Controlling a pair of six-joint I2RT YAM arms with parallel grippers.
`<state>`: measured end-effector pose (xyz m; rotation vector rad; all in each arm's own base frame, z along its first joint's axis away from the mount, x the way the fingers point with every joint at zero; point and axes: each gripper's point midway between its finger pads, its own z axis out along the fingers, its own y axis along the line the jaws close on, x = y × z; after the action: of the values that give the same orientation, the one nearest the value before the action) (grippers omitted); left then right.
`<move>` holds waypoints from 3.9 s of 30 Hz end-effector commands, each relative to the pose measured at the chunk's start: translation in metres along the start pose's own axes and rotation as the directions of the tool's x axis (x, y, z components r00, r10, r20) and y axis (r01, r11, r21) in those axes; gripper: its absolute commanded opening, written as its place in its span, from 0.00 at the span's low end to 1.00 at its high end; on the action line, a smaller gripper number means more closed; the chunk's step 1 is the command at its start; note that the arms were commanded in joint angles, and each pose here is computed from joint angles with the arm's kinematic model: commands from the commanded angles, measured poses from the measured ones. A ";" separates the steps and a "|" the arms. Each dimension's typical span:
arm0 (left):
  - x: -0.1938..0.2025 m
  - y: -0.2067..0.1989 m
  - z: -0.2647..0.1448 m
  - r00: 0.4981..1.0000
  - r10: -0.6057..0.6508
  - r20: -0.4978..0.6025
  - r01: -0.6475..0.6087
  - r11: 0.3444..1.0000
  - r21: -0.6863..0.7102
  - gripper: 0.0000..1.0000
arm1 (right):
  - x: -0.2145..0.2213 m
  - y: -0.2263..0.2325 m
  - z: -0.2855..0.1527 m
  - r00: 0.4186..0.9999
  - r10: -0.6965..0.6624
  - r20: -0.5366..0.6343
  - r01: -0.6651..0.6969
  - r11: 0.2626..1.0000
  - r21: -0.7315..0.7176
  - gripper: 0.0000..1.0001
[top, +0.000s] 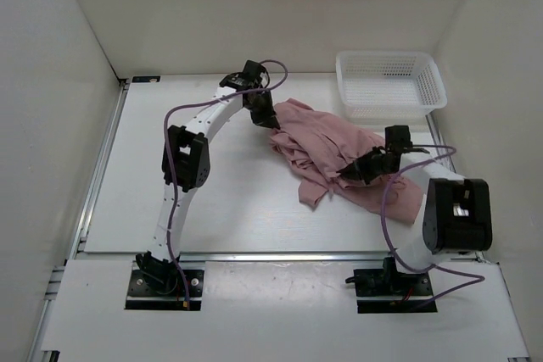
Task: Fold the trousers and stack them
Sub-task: Flatten the trousers out
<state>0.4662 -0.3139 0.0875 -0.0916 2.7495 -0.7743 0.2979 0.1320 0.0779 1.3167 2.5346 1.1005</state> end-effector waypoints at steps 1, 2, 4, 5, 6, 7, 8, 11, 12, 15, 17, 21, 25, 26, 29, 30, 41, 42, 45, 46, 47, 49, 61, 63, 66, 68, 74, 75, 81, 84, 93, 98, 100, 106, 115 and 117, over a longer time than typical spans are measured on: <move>-0.027 -0.040 -0.075 0.984 0.060 0.168 -0.070 0.996 0.054 0.10 | -0.020 0.052 -0.001 0.998 -0.027 0.061 0.030 0.999 -0.034 0.00; -0.030 -0.040 -0.080 0.980 0.072 0.188 -0.081 0.996 0.041 0.10 | -0.026 0.064 -0.008 0.992 -0.078 0.098 0.081 0.996 -0.031 0.00; -0.039 -0.023 -0.097 0.976 0.053 0.210 -0.060 0.998 0.027 0.10 | -0.038 0.093 -0.024 0.976 -0.141 0.166 0.150 0.988 -0.042 0.00; -0.047 -0.020 -0.113 0.970 0.053 0.237 -0.063 0.997 0.037 0.10 | -0.042 0.137 -0.052 0.946 -0.223 0.235 0.251 0.963 -0.096 0.00; -0.069 -0.004 -0.138 0.955 0.032 0.295 -0.044 0.999 0.032 0.10 | -0.044 0.161 -0.070 0.920 -0.272 0.282 0.316 0.941 -0.123 0.00; -0.081 -0.008 -0.176 0.931 0.027 0.365 -0.049 0.998 0.051 0.10 | -0.044 0.185 -0.086 0.894 -0.316 0.317 0.375 0.915 -0.147 0.00; -0.093 -0.007 -0.204 0.908 0.027 0.419 -0.056 0.997 0.056 0.10 | -0.036 0.233 -0.130 0.827 -0.396 0.399 0.497 0.847 -0.190 0.00; -0.122 -0.030 -0.336 0.764 0.024 0.645 -0.125 0.986 0.111 0.10 | -0.016 0.286 -0.190 0.722 -0.475 0.503 0.636 0.742 -0.212 0.00; -0.122 -0.039 -0.369 0.718 0.028 0.696 -0.154 0.981 0.119 0.10 | -0.002 0.312 -0.230 0.639 -0.493 0.591 0.716 0.661 -0.223 0.00; -0.098 -0.068 -0.470 0.556 0.038 0.830 -0.253 0.959 0.125 0.10 | 0.016 0.321 -0.273 0.550 -0.491 0.676 0.779 0.594 -0.202 0.00; -0.084 -0.069 -0.493 0.521 0.046 0.852 -0.269 0.956 0.113 0.10 | 0.024 0.308 -0.293 0.496 -0.481 0.723 0.795 0.585 -0.157 0.00; -0.028 -0.084 -0.480 0.598 0.097 0.795 -0.334 0.933 0.138 0.10 | 0.009 0.246 -0.288 0.461 -0.471 0.752 0.725 0.689 -0.012 0.00; 0.063 -0.074 -0.403 0.765 0.177 0.619 -0.365 0.911 0.192 0.70 | -0.025 0.121 -0.245 0.480 -0.491 0.727 0.512 0.830 0.222 0.03; 0.079 -0.048 -0.355 0.837 0.176 0.519 -0.305 0.936 0.174 0.83 | -0.039 0.101 -0.242 0.485 -0.477 0.732 0.455 0.853 0.255 0.11; 0.093 -0.013 -0.322 0.876 0.146 0.459 -0.219 0.970 0.109 0.99 | -0.052 0.062 -0.220 0.546 -0.484 0.684 0.378 0.871 0.314 0.68; 0.096 0.010 -0.316 0.886 0.129 0.446 -0.170 0.984 0.052 0.99 | -0.055 0.058 -0.212 0.563 -0.489 0.666 0.366 0.870 0.329 0.78; 0.103 0.149 -0.308 0.875 -0.099 0.474 0.259 0.923 -0.286 0.10 | -0.025 0.009 -0.185 0.648 -0.530 0.547 0.412 0.848 0.333 0.56; 0.108 0.159 -0.304 0.877 -0.125 0.463 0.286 0.912 -0.294 0.10 | -0.020 0.000 -0.179 0.671 -0.530 0.519 0.414 0.848 0.330 0.61; 0.132 0.205 -0.275 0.859 -0.297 0.417 0.423 0.871 -0.250 0.97 | 0.010 -0.043 -0.138 0.799 -0.470 0.375 0.391 0.880 0.270 0.82; 0.149 0.218 -0.258 0.848 -0.385 0.363 0.476 0.855 -0.204 1.00 | 0.016 -0.052 -0.132 0.817 -0.453 0.357 0.380 0.889 0.257 0.86; 0.154 0.226 -0.249 0.839 -0.425 0.339 0.504 0.843 -0.190 1.00 | 0.021 -0.064 -0.126 0.841 -0.428 0.330 0.357 0.899 0.255 0.90; 0.156 0.232 -0.235 0.821 -0.473 0.320 0.539 0.828 -0.156 1.00 | 0.033 -0.089 -0.108 0.893 -0.362 0.269 0.298 0.921 0.250 0.94; 0.121 0.299 -0.177 0.742 -0.611 0.276 0.670 0.690 -0.273 0.92 | 0.036 -0.113 -0.099 0.933 -0.269 0.241 0.193 0.935 0.299 0.96; 0.113 0.308 -0.176 0.720 -0.634 0.282 0.694 0.667 -0.272 0.57 | 0.034 -0.101 -0.104 0.926 -0.278 0.256 0.204 0.937 0.283 0.96; 0.090 0.313 -0.196 0.694 -0.635 0.341 0.715 0.666 -0.213 0.10 | 0.031 -0.090 -0.110 0.913 -0.307 0.268 0.235 0.934 0.270 0.96; 0.071 0.300 -0.231 0.692 -0.592 0.412 0.695 0.701 -0.161 0.10 | 0.030 -0.093 -0.112 0.911 -0.315 0.267 0.233 0.925 0.299 0.96; 0.020 0.242 -0.350 0.697 -0.398 0.597 0.567 0.815 -0.120 0.10 | 0.028 -0.100 -0.109 0.914 -0.316 0.253 0.228 0.918 0.323 0.96; 0.015 0.236 -0.359 0.691 -0.386 0.611 0.559 0.822 -0.113 0.10 | 0.028 -0.099 -0.106 0.918 -0.312 0.243 0.229 0.920 0.318 0.96; 0.002 0.204 -0.381 0.698 -0.339 0.631 0.479 0.876 -0.059 0.10 | 0.044 -0.098 -0.088 0.940 -0.305 0.156 0.267 0.938 0.221 0.96; 0.006 0.204 -0.377 0.704 -0.347 0.620 0.481 0.875 -0.056 0.10 | 0.067 -0.105 -0.070 0.946 -0.319 0.053 0.307 0.938 0.162 0.96; 0.011 0.207 -0.375 0.719 -0.324 0.614 0.468 0.880 -0.084 0.10 | 0.114 -0.106 -0.026 0.888 -0.457 -0.053 0.459 0.873 0.163 0.95; 0.014 0.206 -0.376 0.720 -0.325 0.613 0.468 0.880 -0.084 0.10 | 0.098 -0.078 0.020 0.855 -0.519 -0.020 0.513 0.838 0.185 0.42; 0.012 0.200 -0.385 0.714 -0.315 0.625 0.460 0.884 -0.080 0.10 | 0.080 -0.022 0.010 0.799 -0.600 0.043 0.579 0.786 0.216 0.06; 0.006 0.190 -0.414 0.676 -0.271 0.685 0.452 0.887 -0.095 0.10 | 0.022 0.093 -0.026 0.664 -0.735 0.137 0.680 0.670 0.298 0.00; 0.004 0.190 -0.416 0.671 -0.281 0.686 0.462 0.882 -0.090 0.10 | -0.015 0.098 -0.041 0.742 -0.654 0.149 0.616 0.752 0.235 0.70; 0.008 0.190 -0.415 0.680 -0.277 0.679 0.459 0.883 -0.099 0.10 | -0.011 0.071 -0.037 0.768 -0.627 0.129 0.594 0.774 0.220 0.68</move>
<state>0.3523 0.0576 0.3088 -0.8793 2.1722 -0.3620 0.3707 0.1319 0.1501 0.4738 2.6002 0.5220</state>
